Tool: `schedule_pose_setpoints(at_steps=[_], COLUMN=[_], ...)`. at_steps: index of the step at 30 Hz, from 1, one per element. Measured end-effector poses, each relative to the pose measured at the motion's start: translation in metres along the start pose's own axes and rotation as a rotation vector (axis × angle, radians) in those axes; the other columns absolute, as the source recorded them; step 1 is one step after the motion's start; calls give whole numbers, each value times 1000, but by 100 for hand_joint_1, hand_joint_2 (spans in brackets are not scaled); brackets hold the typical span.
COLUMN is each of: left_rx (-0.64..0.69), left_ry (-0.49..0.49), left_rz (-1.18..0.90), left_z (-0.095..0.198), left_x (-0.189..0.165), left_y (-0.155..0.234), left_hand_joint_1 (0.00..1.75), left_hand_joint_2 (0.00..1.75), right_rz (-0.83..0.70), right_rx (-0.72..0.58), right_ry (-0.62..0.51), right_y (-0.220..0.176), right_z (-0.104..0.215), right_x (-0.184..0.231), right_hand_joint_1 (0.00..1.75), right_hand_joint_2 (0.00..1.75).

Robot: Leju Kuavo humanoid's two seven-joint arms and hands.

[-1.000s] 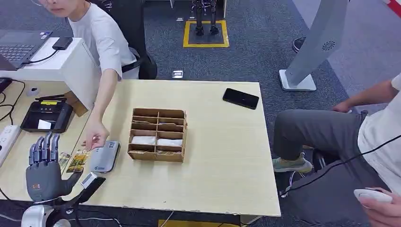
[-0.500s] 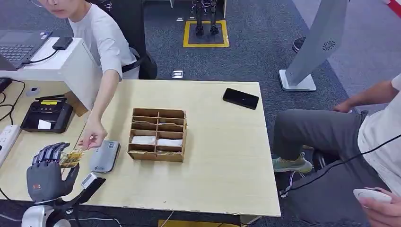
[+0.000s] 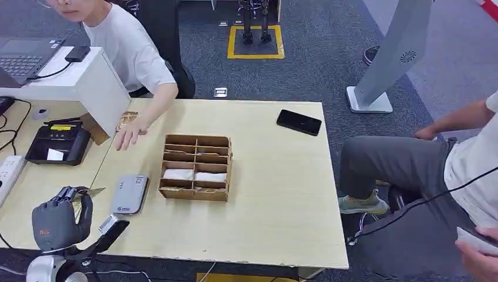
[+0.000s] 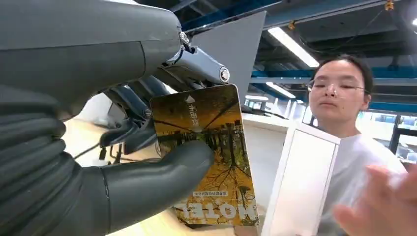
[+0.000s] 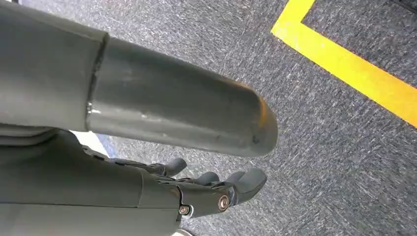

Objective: Pass the card to the sensor for recognition and then transmit it.

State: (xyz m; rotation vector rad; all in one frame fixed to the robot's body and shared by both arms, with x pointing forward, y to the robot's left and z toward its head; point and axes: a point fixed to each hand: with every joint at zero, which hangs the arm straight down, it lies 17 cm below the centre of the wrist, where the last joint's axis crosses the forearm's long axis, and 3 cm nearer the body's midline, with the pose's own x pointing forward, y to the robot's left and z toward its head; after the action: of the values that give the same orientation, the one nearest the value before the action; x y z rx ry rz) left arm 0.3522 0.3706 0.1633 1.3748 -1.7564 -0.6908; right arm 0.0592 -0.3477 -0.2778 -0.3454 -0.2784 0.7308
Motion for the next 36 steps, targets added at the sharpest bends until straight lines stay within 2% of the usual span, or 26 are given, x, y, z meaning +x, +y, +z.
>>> schedule_pose_setpoints(at_steps=[6,11,16,22,27,36], left_rx=[-7,-176,-175,-139,-94,85], left_ry=[105,299,316,474,500,577], left_rz=[299,716,778,940,946,827], left_z=[-1,5,2,1,-9,-31], left_x=[-6,2,10,-4,-13,-50], left_y=[-4,-42,-42,-49,-45,-36], left_hand_joint_1=[175,175,175,175,175,175], left_hand_joint_2=[175,175,175,175,175,175], right_rz=[-15,-33,-33,-25,-15,13], right_rx=[-6,-10,-10,-22,-20,-11], right_ry=[2,18,21,30,29,29], right_y=[-1,-1,-1,-2,-1,2], right_z=[0,0,0,0,0,0], right_x=[0,-2,-3,-3,-2,1], right_hand_joint_1=[0,0,0,0,0,0], right_hand_joint_2=[0,0,0,0,0,0])
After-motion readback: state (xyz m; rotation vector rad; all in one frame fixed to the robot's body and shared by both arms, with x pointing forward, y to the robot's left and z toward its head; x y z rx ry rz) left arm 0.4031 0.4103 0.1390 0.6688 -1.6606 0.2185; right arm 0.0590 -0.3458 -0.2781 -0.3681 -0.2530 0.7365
